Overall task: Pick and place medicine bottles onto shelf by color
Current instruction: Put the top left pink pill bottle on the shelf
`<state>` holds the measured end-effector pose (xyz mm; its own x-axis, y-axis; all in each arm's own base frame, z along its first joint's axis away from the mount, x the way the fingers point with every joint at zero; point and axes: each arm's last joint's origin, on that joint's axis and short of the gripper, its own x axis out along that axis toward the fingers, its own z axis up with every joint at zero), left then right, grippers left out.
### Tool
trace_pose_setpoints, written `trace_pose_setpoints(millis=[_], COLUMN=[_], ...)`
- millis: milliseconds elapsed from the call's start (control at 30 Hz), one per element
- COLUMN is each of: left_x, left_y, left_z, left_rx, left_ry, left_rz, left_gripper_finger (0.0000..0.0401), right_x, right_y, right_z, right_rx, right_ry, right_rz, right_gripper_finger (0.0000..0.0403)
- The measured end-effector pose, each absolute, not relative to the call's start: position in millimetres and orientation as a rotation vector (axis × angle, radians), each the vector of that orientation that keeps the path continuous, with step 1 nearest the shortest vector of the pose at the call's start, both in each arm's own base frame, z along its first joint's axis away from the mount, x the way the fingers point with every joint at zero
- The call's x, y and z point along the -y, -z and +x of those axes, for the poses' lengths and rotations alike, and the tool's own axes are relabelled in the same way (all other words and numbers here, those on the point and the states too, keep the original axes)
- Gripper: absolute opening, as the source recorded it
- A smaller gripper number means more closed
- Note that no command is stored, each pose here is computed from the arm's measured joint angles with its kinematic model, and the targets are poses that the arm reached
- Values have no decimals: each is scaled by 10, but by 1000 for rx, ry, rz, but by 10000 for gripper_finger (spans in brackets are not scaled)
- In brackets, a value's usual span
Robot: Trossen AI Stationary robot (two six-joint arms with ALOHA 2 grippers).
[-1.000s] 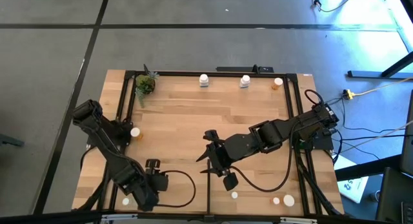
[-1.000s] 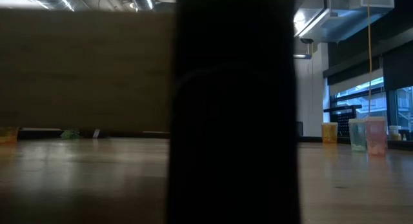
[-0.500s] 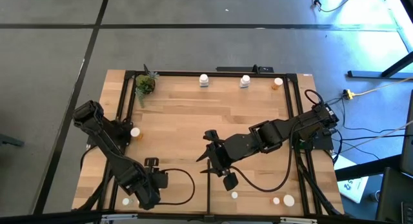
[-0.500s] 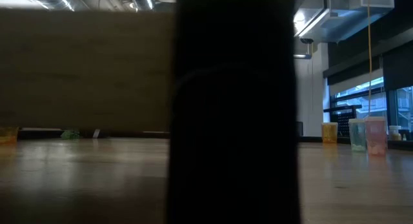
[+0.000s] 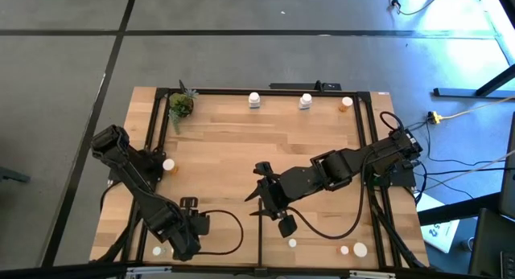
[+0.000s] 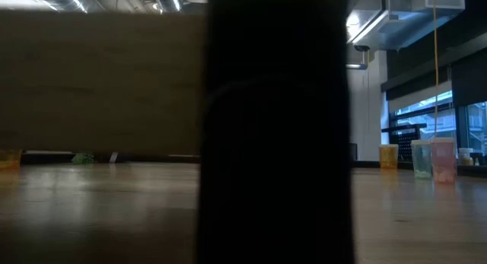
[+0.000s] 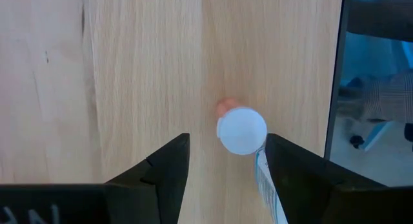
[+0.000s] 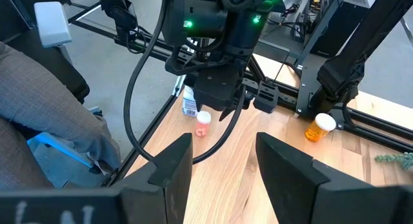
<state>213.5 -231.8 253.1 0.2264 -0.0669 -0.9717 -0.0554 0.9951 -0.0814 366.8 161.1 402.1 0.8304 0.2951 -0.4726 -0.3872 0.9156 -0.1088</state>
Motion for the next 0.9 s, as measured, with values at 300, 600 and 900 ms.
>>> trace_pose_setpoints(millis=[300, 600, 900], left_x=[2338, 2357, 2373], left_y=[-2514, -2476, -2446], left_z=[2143, 2149, 2161], left_rx=[-1341, -1349, -1340], left_ry=[15, 16, 19], left_rz=[-108, -94, -64], left_gripper_finger=[196, 196, 196], right_x=[-1609, -1608, -1608], right_y=[-4021, -4016, -4014], right_z=[3669, 3666, 3666], right_rx=[-467, -473, -475], right_ry=[-364, -364, -364], right_rz=[-205, -206, -206], right_gripper_finger=[173, 173, 173])
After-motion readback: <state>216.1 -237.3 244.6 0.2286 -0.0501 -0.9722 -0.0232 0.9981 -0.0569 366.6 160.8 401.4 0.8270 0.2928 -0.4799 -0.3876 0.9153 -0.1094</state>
